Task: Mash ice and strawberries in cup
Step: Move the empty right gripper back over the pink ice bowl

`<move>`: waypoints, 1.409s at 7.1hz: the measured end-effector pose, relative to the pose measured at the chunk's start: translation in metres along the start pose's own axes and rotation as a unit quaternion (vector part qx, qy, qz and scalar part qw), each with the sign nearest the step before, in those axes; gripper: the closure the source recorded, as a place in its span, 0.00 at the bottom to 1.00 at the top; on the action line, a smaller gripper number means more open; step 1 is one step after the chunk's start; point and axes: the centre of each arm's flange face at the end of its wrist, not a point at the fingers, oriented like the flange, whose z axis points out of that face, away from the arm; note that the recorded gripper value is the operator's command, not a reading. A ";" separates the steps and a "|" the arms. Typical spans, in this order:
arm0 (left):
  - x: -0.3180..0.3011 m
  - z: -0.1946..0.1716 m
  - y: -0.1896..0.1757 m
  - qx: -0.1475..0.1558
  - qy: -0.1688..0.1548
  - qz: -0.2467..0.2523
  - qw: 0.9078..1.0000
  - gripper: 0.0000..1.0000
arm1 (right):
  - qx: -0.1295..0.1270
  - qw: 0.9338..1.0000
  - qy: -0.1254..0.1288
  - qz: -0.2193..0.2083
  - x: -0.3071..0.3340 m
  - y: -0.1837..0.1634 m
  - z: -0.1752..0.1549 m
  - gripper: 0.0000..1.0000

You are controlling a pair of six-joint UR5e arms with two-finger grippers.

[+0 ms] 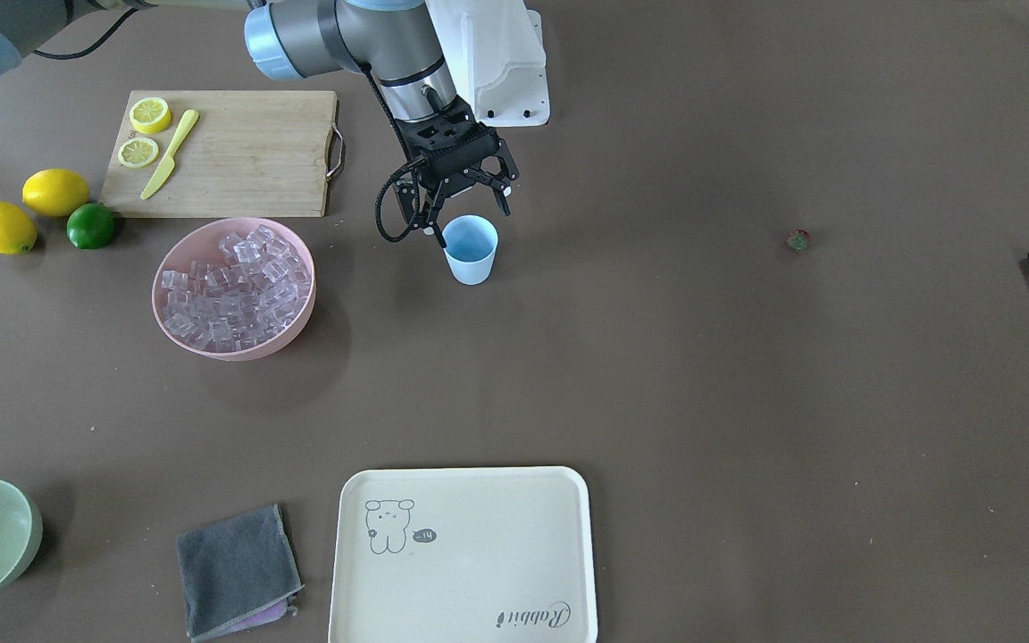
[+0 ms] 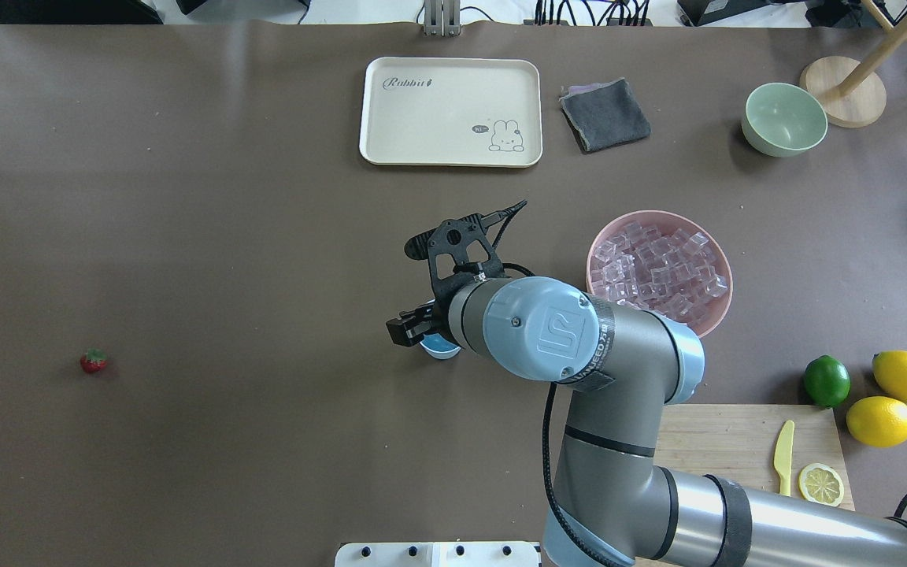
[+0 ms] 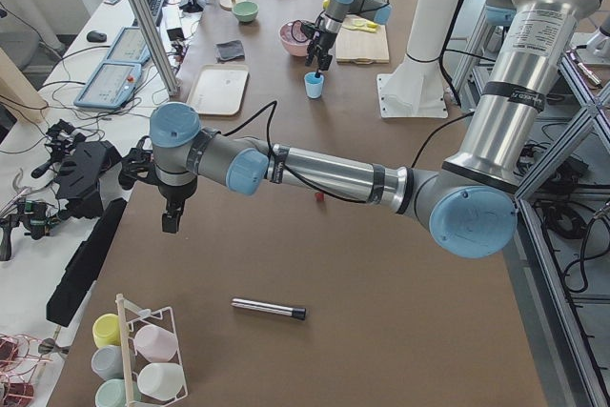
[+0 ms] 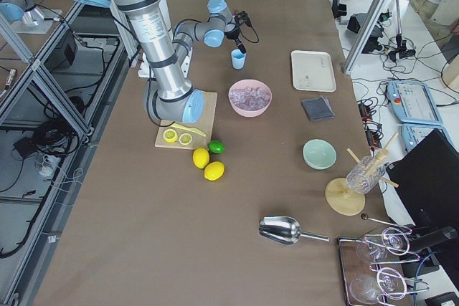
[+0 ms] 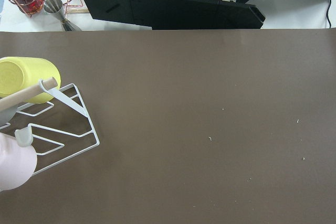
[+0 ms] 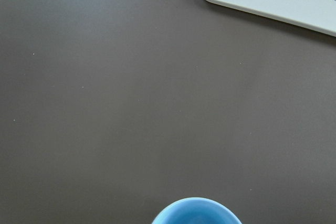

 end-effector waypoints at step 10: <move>0.020 -0.010 -0.020 0.011 0.005 0.017 1.000 0.02 | -0.008 0.993 0.052 0.101 0.237 -0.038 -0.099 0.00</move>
